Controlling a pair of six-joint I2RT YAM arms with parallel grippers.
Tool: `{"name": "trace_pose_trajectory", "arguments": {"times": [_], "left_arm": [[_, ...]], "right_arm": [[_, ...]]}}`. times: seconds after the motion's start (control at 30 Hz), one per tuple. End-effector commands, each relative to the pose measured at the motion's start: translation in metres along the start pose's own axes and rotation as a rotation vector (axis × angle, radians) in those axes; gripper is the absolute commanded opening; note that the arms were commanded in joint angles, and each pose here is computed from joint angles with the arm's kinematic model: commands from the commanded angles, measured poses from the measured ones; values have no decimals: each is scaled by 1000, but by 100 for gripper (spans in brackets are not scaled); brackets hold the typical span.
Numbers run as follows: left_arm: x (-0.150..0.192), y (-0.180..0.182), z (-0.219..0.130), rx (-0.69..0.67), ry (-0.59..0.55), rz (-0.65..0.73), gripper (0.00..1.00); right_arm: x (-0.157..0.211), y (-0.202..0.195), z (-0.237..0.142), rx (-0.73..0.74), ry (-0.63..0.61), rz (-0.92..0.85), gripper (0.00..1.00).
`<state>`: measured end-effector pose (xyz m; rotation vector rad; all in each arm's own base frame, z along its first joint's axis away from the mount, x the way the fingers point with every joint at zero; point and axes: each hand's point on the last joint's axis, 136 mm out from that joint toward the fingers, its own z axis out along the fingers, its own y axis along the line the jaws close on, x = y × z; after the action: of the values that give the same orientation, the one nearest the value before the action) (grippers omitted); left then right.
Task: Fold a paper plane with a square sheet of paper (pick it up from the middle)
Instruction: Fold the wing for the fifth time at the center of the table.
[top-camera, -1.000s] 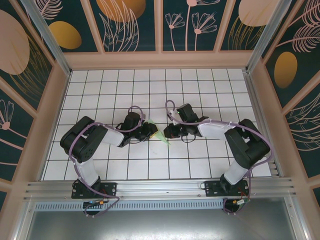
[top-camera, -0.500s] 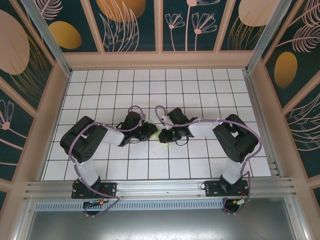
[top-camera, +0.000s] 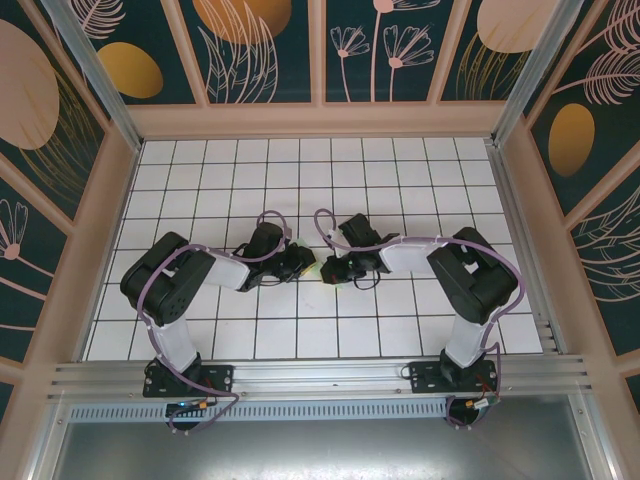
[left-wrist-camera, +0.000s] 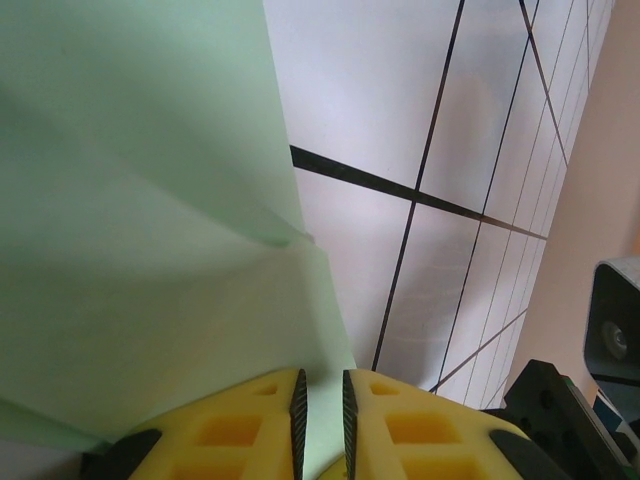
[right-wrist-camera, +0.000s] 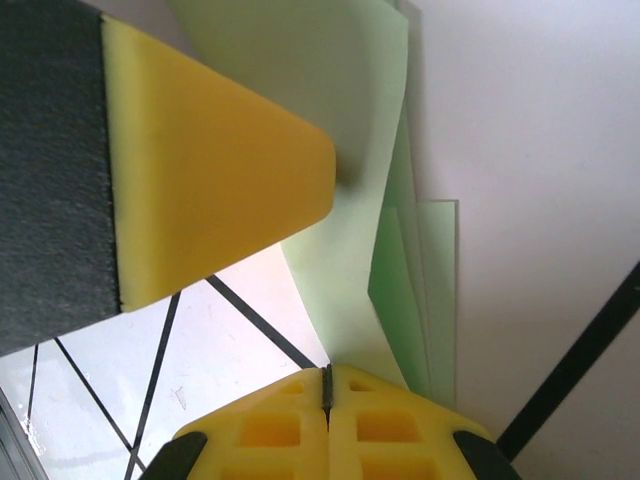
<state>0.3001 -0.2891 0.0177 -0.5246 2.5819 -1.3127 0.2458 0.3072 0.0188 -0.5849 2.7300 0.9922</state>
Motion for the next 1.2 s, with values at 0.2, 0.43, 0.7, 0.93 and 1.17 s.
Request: {"name": "trace_pose_trajectory", "arguments": {"times": [0.2, 0.43, 0.7, 0.93, 1.17], "left_arm": [[8, 89, 1, -308, -24, -65, 21], [9, 85, 1, -291, -20, -61, 21], [10, 84, 1, -284, -15, -60, 21], [10, 87, 0, -296, -19, -63, 21], [11, 98, -2, -336, -27, -78, 19]], "right_arm": [[31, -19, -1, 22, 93, 33, 0], [-6, 11, -18, -69, -15, -5, 0], [-8, 0, 0, -31, 29, -5, 0], [5, -10, 4, 6, 75, 1, 0], [34, -20, -3, 34, 132, 8, 0]]}}
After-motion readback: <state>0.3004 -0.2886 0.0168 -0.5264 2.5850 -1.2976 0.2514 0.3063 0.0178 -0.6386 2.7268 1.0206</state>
